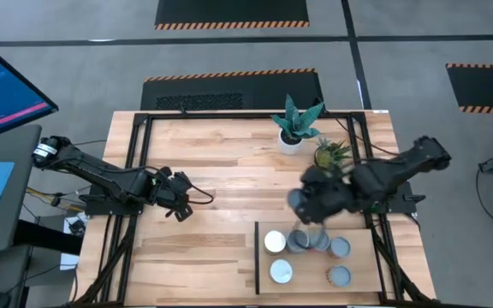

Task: Pick and place cans onto a shelf
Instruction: Put the canned pineapple rings on the shelf

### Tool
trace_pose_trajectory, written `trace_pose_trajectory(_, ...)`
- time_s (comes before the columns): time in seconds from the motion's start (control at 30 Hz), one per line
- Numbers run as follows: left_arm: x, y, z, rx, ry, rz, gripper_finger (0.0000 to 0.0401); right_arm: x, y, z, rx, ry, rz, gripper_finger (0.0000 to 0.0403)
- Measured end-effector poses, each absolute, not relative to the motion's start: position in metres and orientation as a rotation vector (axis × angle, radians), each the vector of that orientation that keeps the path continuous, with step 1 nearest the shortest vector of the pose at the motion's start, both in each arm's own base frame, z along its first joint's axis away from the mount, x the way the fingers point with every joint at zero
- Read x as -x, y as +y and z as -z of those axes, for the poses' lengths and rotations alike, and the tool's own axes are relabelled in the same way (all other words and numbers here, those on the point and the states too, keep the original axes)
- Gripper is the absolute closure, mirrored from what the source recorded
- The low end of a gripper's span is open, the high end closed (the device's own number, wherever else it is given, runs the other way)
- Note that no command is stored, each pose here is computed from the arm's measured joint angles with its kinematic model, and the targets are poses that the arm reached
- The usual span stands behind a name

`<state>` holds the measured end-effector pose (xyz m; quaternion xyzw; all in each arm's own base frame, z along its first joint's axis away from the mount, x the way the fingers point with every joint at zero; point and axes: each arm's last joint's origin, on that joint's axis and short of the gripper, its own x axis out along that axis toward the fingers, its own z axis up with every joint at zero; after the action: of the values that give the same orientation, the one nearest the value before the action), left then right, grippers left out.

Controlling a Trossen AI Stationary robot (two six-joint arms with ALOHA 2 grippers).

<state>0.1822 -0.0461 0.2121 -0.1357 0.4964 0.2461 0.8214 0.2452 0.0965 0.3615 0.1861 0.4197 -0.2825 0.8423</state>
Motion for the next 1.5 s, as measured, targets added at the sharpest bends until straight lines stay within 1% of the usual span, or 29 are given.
trace_pose_trajectory(0.23, -0.183, -0.046, -0.212, 0.294, 1.049, -0.520, 0.0340, -0.184, 0.140, -0.361, -0.572, 1.068, 0.663, 0.0400)
trace_pose_trajectory(0.4, -0.184, -0.047, -0.213, 0.298, 1.041, -0.518, 0.0340, -0.153, 0.174, -0.351, -0.703, 1.151, 0.665, 0.0400)
trace_pose_trajectory(0.53, -0.185, -0.047, -0.213, 0.304, 1.032, -0.514, 0.0340, -0.134, 0.194, -0.339, -0.737, 1.211, 0.717, 0.0400)
trace_pose_trajectory(0.6, -0.186, -0.047, -0.213, 0.309, 1.022, -0.509, 0.0340, -0.127, 0.205, -0.335, -0.714, 1.245, 0.693, 0.0400)
trace_pose_trajectory(0.7, -0.186, -0.047, -0.213, 0.310, 1.021, -0.509, 0.0340, -0.119, 0.218, -0.326, -0.618, 1.340, 0.672, 0.0400)
trace_pose_trajectory(0.8, -0.186, -0.047, -0.213, 0.310, 1.021, -0.509, 0.0340, -0.118, 0.233, -0.313, -0.522, 1.457, 0.635, 0.0400)
trace_pose_trajectory(0.9, -0.186, -0.047, -0.213, 0.311, 1.020, -0.509, 0.0340, -0.119, 0.242, -0.302, -0.422, 1.515, 0.616, 0.0400)
trace_pose_trajectory(1.03, -0.187, -0.048, -0.214, 0.325, 1.008, -0.505, 0.0340, -0.126, 0.250, -0.290, -0.357, 1.540, 0.612, 0.0400)
trace_pose_trajectory(1.5, -0.192, -0.049, -0.216, 0.351, 0.958, -0.484, 0.0340, -0.137, 0.272, -0.251, -0.258, 1.554, 0.723, 0.0400)
